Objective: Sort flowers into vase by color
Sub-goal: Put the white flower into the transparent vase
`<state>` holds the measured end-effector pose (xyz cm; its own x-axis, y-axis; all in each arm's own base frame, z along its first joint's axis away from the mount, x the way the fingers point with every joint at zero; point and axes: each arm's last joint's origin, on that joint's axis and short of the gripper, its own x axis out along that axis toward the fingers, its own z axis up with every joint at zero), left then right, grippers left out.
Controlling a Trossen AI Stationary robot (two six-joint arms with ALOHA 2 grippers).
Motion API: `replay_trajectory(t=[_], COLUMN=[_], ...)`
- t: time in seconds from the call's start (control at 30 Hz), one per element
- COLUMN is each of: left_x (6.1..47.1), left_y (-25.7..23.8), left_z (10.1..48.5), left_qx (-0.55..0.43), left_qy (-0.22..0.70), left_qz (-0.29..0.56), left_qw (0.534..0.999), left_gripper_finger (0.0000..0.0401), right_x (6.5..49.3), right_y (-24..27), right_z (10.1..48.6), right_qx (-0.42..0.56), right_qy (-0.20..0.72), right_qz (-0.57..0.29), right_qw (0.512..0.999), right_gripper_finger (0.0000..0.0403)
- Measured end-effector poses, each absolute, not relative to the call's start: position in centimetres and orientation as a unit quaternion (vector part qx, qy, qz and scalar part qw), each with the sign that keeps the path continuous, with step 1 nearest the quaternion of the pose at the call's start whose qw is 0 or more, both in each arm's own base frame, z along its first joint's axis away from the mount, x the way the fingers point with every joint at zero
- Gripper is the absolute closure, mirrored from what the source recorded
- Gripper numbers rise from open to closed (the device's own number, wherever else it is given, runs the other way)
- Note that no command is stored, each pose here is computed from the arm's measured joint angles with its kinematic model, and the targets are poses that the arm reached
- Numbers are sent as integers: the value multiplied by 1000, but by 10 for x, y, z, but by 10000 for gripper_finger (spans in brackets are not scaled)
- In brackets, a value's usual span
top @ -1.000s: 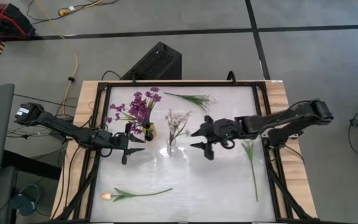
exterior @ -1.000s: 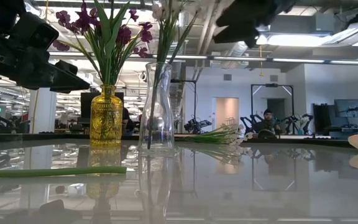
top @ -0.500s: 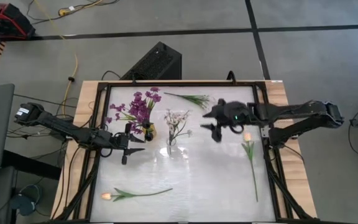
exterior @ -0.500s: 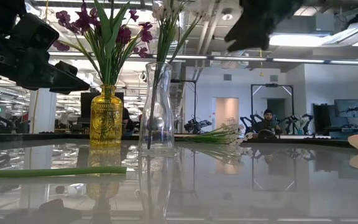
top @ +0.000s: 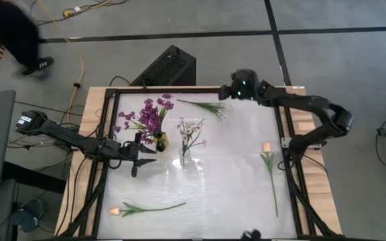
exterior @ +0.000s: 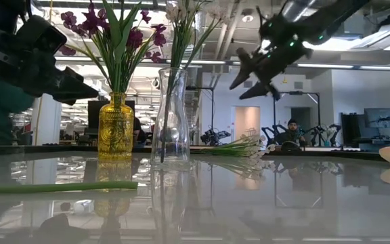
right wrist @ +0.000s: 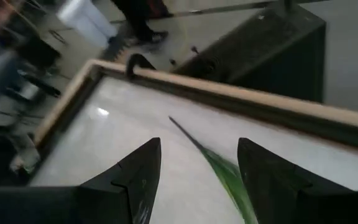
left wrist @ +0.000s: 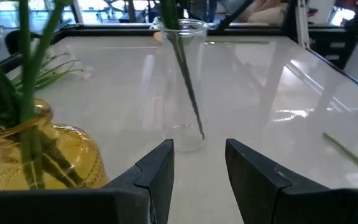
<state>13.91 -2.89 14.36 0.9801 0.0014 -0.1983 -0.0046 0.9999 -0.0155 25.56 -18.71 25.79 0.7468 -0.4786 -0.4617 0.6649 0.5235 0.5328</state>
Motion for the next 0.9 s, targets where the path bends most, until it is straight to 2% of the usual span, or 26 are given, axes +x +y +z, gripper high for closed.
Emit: replay_trajectory(t=[0.13,0.27,0.37,0.5,0.73,0.9], left_x=[139,139,139,139,139,138], left_y=[-28,-27,-28,-28,-28,-26], left_z=[145,145,145,144,141,140], left_qx=[-30,-57,-83,-96,-91,-85], left_qy=[92,89,91,97,107,110], left_qz=[24,31,30,21,30,62], left_qw=[995,994,992,990,990,988], left_gripper_finger=[267,267,267,267,267,267], right_x=[271,288,300,314,329,337], right_y=[-219,-243,-254,-259,-257,-258], right_z=[252,256,259,262,257,236], right_qx=[342,260,193,113,73,59], right_qy=[150,203,262,333,396,432], right_qz=[-266,-191,-165,-118,-87,-88], right_qw=[889,925,931,929,911,896], right_gripper_finger=[164,164,164,164,164,164])
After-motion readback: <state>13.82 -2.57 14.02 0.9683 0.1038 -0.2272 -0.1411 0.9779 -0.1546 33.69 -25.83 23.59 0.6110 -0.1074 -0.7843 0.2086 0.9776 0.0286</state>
